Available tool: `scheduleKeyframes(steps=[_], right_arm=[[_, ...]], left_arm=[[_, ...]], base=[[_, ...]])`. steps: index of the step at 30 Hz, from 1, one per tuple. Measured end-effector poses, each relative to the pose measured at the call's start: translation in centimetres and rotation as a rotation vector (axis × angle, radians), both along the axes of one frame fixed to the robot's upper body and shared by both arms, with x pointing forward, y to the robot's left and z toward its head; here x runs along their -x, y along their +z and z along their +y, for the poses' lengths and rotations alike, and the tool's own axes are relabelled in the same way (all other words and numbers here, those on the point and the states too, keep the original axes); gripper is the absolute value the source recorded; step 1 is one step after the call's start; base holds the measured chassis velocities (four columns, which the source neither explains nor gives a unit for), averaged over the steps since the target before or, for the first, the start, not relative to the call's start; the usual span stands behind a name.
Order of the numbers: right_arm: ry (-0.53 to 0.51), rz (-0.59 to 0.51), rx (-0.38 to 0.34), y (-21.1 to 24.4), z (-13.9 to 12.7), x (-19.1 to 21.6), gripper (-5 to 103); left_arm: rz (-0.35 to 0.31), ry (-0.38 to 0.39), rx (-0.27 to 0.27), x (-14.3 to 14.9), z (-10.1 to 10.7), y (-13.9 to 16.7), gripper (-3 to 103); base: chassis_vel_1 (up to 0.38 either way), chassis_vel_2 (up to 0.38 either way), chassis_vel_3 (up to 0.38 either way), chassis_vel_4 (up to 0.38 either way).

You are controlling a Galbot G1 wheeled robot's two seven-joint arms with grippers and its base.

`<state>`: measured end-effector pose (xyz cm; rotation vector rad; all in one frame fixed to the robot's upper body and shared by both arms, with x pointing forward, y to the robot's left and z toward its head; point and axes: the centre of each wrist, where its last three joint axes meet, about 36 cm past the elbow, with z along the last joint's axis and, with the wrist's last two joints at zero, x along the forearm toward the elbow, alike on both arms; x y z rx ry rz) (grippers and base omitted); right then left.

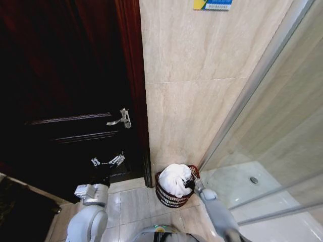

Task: Discard the used towel into the hamper.

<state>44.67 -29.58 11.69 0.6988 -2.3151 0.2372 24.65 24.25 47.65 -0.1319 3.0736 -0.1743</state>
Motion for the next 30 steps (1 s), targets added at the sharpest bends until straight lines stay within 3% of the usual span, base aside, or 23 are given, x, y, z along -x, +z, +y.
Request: scheduleKeyframes(steps=[11,19,25,26,28,30], right_arm=[[0.062,0.041,0.120,-1.2,-0.2,-1.7,10],[0.023,0.039,0.229,-1.3,-1.1,-1.8,10],[-0.004,0.002,0.243,-0.5,-1.7,-2.2,8],[-0.008,-0.025,0.232,-0.1,-2.1,-2.2,13],[-0.011,-0.054,0.221,0.1,-2.4,-2.2,13],[-0.018,-0.117,0.178,1.0,-3.4,-2.3,24]], left_arm=[[0.000,0.000,0.000,0.0,0.0,0.0,100],[0.000,0.000,0.000,0.0,0.0,0.0,100],[0.000,0.000,0.000,0.0,0.0,0.0,100],[0.000,0.000,0.000,0.0,0.0,0.0,100],[0.000,0.000,0.000,0.0,0.0,0.0,100],[0.000,0.000,0.000,0.0,0.0,0.0,100]], base=[[0.000,0.000,0.000,0.000],[0.000,0.000,0.000,0.000],[0.000,0.000,0.000,0.000],[0.000,0.000,0.000,0.000],[0.000,0.000,0.000,0.000],[0.000,0.000,0.000,0.000]])
